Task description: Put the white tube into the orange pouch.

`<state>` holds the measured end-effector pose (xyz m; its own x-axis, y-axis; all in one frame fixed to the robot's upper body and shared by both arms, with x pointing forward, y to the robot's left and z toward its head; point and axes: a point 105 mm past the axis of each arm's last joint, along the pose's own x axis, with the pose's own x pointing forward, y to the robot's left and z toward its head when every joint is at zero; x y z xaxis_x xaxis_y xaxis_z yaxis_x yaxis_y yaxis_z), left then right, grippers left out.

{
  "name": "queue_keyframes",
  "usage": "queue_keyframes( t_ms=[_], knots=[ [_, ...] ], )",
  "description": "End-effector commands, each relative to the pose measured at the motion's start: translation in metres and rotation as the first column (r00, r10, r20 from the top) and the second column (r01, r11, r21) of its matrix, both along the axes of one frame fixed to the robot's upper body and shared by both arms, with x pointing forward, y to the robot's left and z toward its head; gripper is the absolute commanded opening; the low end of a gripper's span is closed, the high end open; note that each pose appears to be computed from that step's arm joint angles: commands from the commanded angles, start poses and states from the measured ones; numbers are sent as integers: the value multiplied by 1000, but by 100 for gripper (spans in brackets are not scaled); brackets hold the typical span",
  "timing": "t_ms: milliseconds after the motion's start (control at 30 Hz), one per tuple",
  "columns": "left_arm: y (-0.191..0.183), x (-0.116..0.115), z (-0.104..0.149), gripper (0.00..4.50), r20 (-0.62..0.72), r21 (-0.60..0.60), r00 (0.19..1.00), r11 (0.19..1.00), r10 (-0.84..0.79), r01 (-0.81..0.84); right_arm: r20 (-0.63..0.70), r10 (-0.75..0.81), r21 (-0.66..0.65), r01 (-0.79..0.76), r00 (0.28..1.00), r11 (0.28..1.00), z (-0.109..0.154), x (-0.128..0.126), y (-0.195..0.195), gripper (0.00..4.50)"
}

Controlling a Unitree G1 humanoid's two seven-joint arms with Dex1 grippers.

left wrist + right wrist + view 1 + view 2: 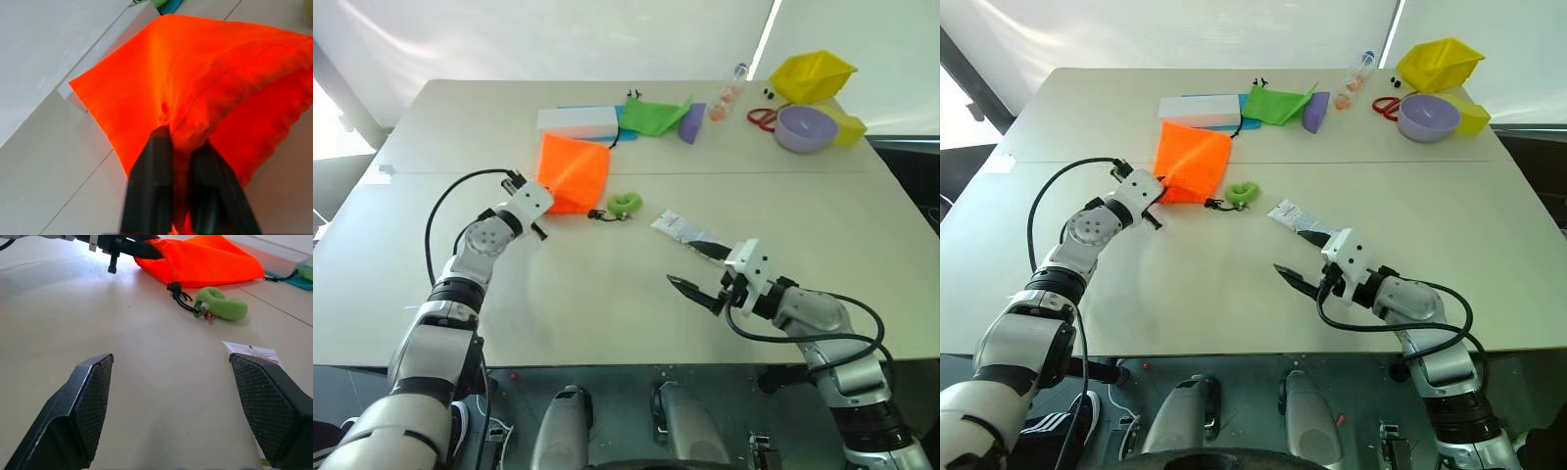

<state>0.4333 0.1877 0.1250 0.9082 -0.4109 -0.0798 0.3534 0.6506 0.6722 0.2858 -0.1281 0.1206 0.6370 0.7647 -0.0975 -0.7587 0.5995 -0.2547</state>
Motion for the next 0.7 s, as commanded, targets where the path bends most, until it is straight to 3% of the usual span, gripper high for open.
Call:
queue_keyframes(
  t_ms=[33,233,367,700],
  knots=[
    [4,-3,8,5,-7,-25,1000,999,-27,27,76,-11,14,10,997,1000,17,2,-1,399],
    [7,-24,-3,5,-164,-69,978,991,-127,117,84,-34,3,34,996,999,16,6,-7,399],
    [6,-44,1,5,-215,-56,960,984,-176,168,92,-45,0,45,995,999,16,9,-9,399],
    [-33,-86,19,5,-285,-212,913,948,-294,239,112,-104,-45,110,988,993,15,19,-35,399]
  ],
)
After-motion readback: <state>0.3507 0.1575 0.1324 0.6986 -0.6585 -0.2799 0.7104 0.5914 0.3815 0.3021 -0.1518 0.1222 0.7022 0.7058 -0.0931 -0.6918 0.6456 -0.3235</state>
